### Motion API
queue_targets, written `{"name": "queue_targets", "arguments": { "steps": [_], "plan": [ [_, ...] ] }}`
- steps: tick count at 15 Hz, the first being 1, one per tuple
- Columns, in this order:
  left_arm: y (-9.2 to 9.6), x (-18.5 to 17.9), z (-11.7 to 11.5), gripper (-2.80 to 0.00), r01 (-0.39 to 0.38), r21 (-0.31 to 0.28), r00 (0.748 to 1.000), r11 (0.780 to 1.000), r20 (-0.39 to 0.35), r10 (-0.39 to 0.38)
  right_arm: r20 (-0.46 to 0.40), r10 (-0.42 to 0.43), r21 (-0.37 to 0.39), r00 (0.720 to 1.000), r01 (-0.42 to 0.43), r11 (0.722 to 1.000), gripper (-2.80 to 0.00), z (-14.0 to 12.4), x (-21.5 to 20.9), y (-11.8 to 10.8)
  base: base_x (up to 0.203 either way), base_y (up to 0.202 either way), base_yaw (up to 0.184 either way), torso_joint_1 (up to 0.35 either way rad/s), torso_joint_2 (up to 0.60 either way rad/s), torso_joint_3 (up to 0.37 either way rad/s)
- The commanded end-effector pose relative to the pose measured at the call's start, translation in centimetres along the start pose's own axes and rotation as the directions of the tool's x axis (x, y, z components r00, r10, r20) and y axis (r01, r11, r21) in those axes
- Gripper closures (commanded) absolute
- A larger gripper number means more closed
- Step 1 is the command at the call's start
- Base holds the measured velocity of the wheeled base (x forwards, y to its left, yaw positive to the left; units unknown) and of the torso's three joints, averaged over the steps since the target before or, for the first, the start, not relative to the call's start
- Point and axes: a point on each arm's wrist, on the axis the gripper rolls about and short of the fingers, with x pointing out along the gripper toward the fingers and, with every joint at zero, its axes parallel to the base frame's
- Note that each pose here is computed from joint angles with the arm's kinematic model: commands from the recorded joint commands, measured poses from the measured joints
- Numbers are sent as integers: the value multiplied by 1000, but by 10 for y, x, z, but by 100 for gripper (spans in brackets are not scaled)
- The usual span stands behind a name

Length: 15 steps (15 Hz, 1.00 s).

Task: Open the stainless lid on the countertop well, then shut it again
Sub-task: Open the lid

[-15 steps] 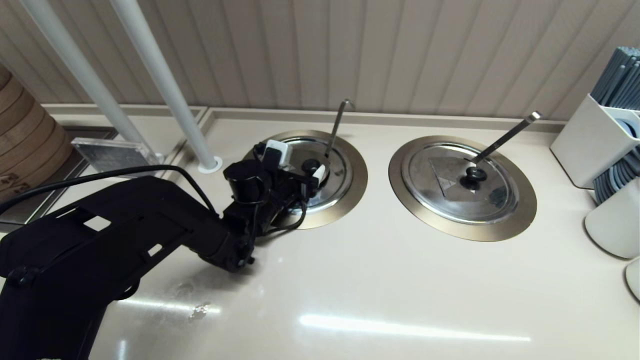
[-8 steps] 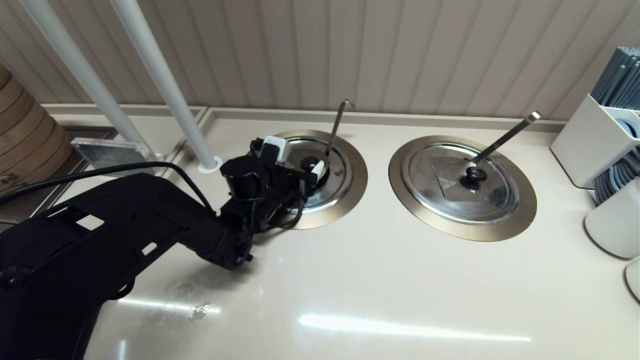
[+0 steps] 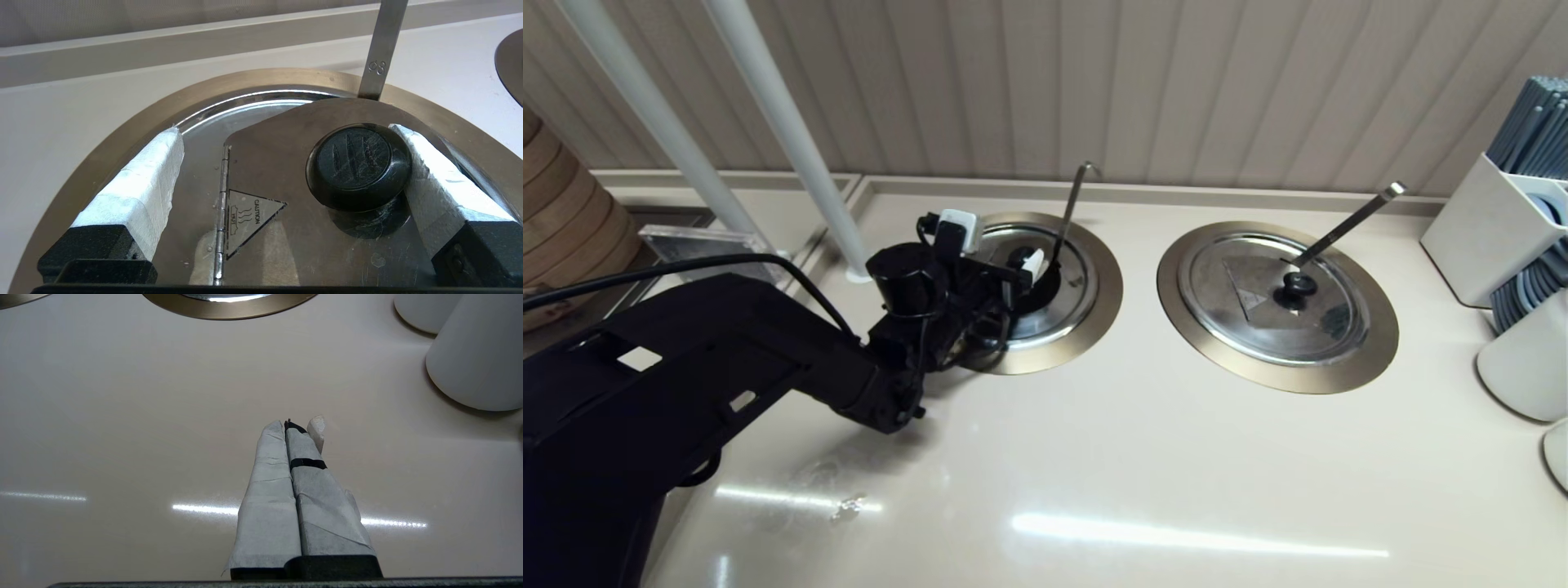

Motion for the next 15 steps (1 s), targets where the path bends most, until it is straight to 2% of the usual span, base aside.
{"name": "queue_targets", "arguments": {
  "steps": [1, 15],
  "plan": [
    [5, 0, 6, -280, -13, 2, 1000, 1000, 16, 13, -2, 0, 0, 1000, 0, 1000, 0, 0, 0, 0, 0, 0, 0, 0, 0, 0],
    [29, -2, 25, -280, -57, 11, 997, 998, 54, 56, -2, 0, 0, 1000, 0, 1000, 0, 0, 0, 0, 0, 0, 0, 0, 0, 0]
  ]
}}
